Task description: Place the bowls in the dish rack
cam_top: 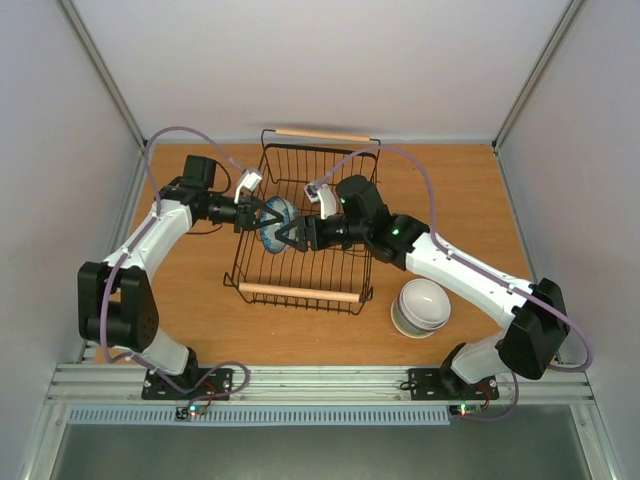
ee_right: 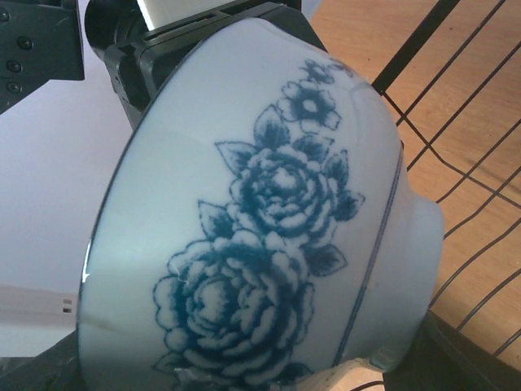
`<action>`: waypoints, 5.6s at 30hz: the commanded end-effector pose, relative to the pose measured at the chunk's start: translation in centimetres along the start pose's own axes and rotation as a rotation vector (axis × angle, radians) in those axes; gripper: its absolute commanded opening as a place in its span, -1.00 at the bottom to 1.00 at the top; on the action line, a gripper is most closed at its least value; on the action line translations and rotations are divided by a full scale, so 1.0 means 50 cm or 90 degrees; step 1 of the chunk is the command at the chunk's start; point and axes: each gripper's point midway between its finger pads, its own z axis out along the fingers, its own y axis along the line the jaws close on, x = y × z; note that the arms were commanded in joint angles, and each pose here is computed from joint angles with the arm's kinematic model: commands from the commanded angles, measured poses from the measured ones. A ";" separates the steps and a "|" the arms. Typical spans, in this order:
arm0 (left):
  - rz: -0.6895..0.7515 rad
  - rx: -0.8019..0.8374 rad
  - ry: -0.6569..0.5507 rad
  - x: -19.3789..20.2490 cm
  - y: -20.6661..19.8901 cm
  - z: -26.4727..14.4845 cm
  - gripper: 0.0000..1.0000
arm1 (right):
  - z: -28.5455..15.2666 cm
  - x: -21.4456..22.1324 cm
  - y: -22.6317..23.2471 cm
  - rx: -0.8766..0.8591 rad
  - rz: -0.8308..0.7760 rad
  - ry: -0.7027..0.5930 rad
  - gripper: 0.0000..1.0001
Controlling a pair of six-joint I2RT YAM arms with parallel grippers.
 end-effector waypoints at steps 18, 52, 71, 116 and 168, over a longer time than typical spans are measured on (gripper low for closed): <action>0.058 -0.495 -0.101 -0.074 0.146 -0.124 0.67 | -0.086 -0.106 -0.158 0.438 -0.095 0.009 -0.97; 0.093 -0.597 -0.100 -0.069 0.135 -0.179 0.70 | -0.040 -0.090 -0.548 0.944 -0.220 0.382 -0.97; 0.090 -0.593 -0.091 -0.063 0.141 -0.174 0.70 | 0.009 -0.046 -0.615 0.914 -0.205 0.427 0.27; 0.094 -0.601 -0.073 -0.053 0.146 -0.175 0.99 | -0.364 0.024 -0.259 0.708 0.054 -0.053 0.93; 0.091 -0.601 -0.055 -0.040 0.158 -0.163 0.99 | -0.346 0.375 -0.289 0.564 0.263 0.135 -0.65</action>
